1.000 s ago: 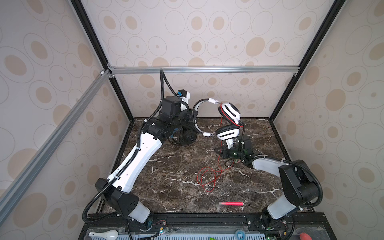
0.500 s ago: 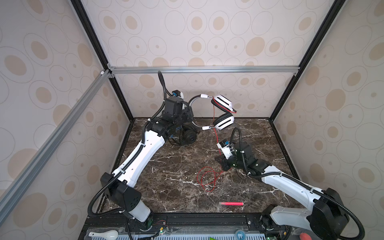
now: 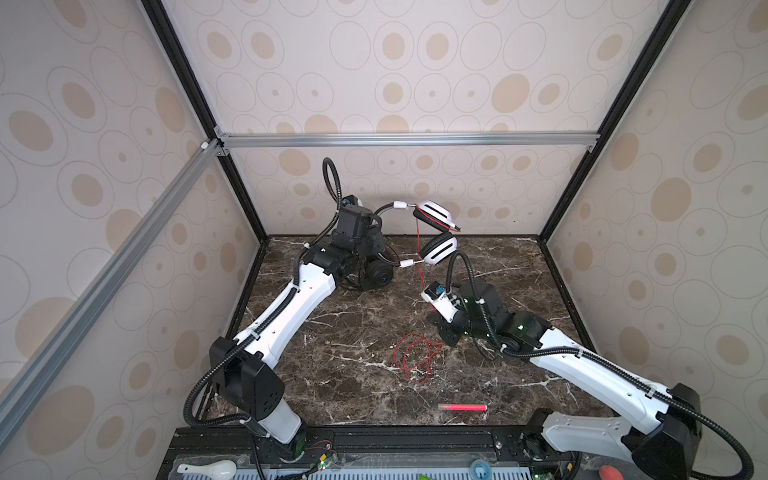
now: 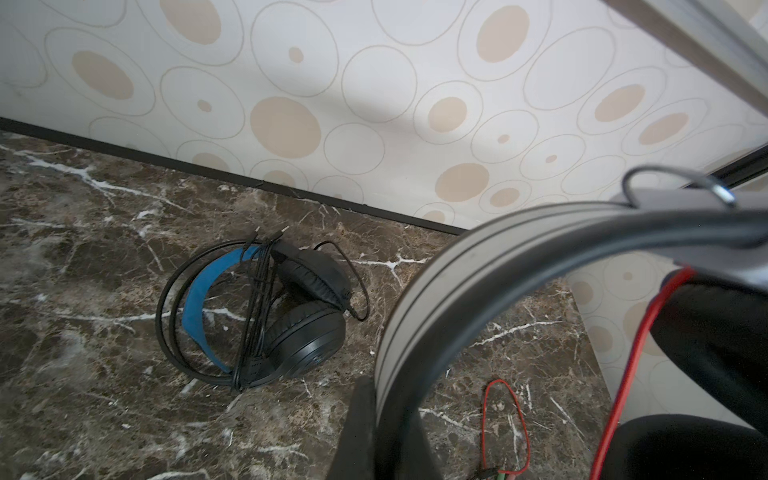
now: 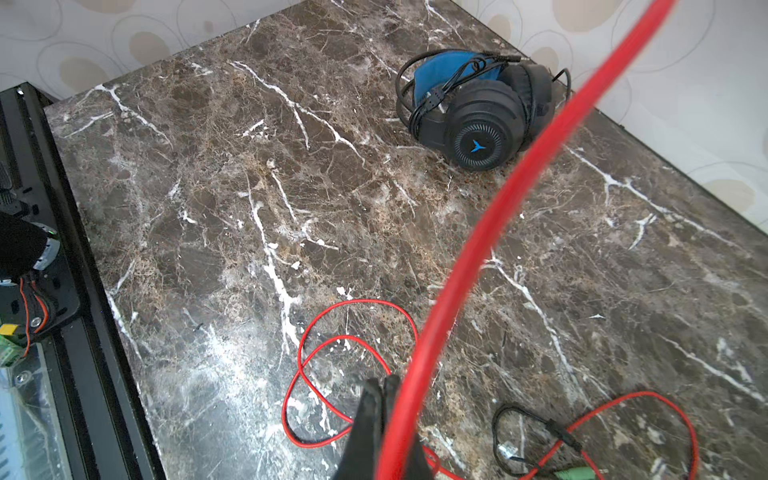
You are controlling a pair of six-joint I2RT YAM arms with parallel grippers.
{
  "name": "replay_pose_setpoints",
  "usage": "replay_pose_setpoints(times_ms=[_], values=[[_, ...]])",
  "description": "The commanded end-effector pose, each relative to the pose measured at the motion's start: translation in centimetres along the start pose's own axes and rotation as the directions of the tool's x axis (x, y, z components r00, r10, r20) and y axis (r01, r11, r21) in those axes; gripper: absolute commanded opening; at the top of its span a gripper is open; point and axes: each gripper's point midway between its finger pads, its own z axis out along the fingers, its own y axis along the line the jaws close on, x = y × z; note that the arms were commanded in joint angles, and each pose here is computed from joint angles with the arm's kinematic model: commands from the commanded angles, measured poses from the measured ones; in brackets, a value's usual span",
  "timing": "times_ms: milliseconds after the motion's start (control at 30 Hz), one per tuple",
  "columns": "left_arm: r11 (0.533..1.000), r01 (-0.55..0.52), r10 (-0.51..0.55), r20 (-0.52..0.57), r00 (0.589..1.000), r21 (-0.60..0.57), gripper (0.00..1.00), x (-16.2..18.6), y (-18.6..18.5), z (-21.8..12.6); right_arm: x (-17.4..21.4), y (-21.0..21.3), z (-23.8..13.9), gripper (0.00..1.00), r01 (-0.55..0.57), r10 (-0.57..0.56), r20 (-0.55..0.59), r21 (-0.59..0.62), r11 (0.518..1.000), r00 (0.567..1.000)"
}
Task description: Wrap the headphones
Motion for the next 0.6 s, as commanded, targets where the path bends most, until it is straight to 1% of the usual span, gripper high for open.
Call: replay_pose_setpoints(times_ms=[0, 133, 200, 233, 333, 433, 500, 567], values=[[1.000, 0.006, -0.004, 0.091, 0.996, -0.019, 0.00, -2.0, 0.3, -0.5, -1.7, -0.4, -1.1, 0.00, 0.087, -0.086, -0.013, 0.036, 0.996, 0.996], [0.990, -0.099, 0.106, 0.067, 0.992, -0.105, 0.00, -0.9, 1.8, -0.6, -3.3, -1.7, -1.9, 0.00, 0.153, -0.148, -0.059, 0.089, 0.984, 0.987], [0.974, -0.175, 0.183, 0.049, 0.982, -0.146, 0.00, -0.6, 2.1, -0.9, -3.7, -2.5, -2.1, 0.00, 0.208, -0.195, -0.114, 0.122, 0.970, 0.974], [0.961, -0.219, 0.230, 0.043, 0.972, -0.171, 0.00, -0.7, 2.3, -1.2, -3.8, -3.0, -2.2, 0.00, 0.253, -0.230, -0.155, 0.151, 0.956, 0.961], [0.911, -0.333, 0.348, 0.022, 0.937, -0.242, 0.00, -1.1, 2.7, -2.3, -4.1, -4.4, -2.3, 0.00, 0.371, -0.316, -0.252, 0.211, 0.904, 0.915], [0.865, -0.428, 0.443, -0.001, 0.897, -0.262, 0.00, -1.4, 2.7, -3.2, -5.4, -5.5, -2.8, 0.00, 0.413, -0.347, -0.263, 0.264, 0.872, 0.900], [0.829, -0.500, 0.509, -0.033, 0.860, -0.252, 0.00, -1.2, 2.4, -3.4, -6.3, -5.8, -3.0, 0.00, 0.437, -0.372, -0.258, 0.277, 0.856, 0.892], [0.786, -0.578, 0.581, -0.062, 0.812, -0.220, 0.00, -0.7, 1.8, -3.7, -7.1, -6.0, -3.1, 0.00, 0.462, -0.397, -0.259, 0.283, 0.840, 0.881]])
